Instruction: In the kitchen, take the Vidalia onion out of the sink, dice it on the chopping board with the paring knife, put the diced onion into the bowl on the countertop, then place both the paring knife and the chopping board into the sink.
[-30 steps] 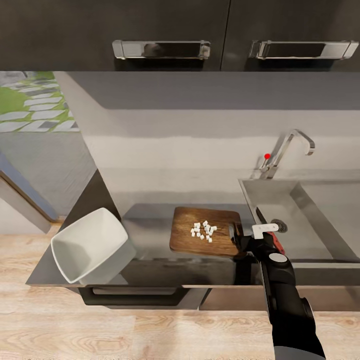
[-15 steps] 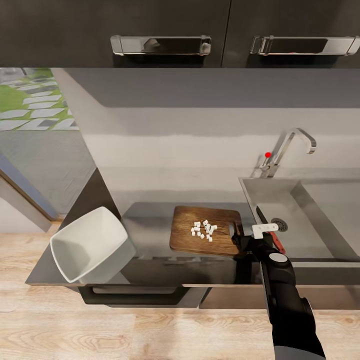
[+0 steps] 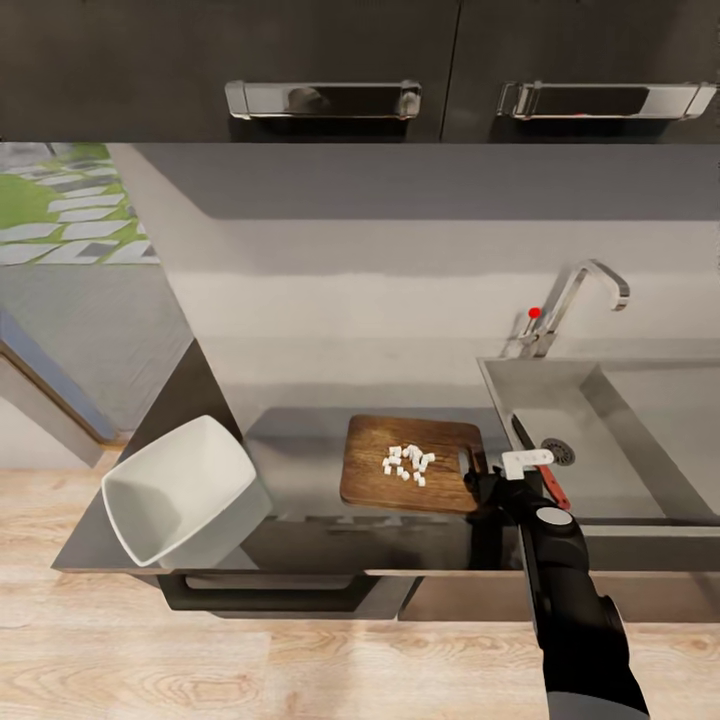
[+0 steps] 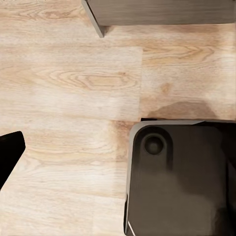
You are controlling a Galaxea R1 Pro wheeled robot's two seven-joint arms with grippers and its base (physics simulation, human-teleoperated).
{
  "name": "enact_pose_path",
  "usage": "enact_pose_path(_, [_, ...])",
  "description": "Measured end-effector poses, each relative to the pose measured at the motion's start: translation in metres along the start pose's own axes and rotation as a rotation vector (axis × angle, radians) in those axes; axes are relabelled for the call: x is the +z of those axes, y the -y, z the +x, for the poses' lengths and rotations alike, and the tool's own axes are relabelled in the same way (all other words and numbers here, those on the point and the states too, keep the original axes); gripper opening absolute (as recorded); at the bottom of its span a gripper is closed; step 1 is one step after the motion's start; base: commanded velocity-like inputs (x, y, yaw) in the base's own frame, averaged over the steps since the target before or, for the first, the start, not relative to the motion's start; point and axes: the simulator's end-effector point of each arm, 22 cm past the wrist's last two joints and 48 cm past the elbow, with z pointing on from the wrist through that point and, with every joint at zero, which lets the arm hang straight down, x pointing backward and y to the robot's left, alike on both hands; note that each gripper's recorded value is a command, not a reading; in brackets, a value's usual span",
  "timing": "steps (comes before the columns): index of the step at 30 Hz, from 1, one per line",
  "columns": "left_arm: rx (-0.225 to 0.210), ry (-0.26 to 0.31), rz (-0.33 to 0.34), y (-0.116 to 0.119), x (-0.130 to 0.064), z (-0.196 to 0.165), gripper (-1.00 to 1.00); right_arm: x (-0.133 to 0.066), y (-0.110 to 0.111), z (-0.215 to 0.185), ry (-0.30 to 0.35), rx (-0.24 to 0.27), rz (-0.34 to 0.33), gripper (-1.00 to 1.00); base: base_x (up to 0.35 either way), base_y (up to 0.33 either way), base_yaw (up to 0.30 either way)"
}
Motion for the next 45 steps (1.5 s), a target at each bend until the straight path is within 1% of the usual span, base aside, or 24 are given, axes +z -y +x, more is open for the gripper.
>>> enact_pose_path(2, [-0.001,0.003,0.000,0.000,0.000,-0.001,1.00,0.000,-0.001,0.001,-0.003,0.003,-0.004,-1.00,0.000,0.000,0.000])
enact_pose_path(6, [-0.001,0.009,0.000,0.000,0.001,-0.003,1.00,-0.001,0.002,0.000,-0.002,-0.012,0.008,-1.00,0.000,0.000,0.000])
enact_pose_path(7, [-0.001,0.011,0.000,0.000,0.001,-0.004,1.00,-0.002,0.001,-0.001,-0.001,-0.007,0.004,-1.00,0.000,0.000,0.000])
enact_pose_path(45, [-0.011,0.064,-0.002,0.000,0.005,-0.019,1.00,-0.021,0.006,-0.031,0.060,0.000,0.012,-1.00,0.000,0.000,0.000])
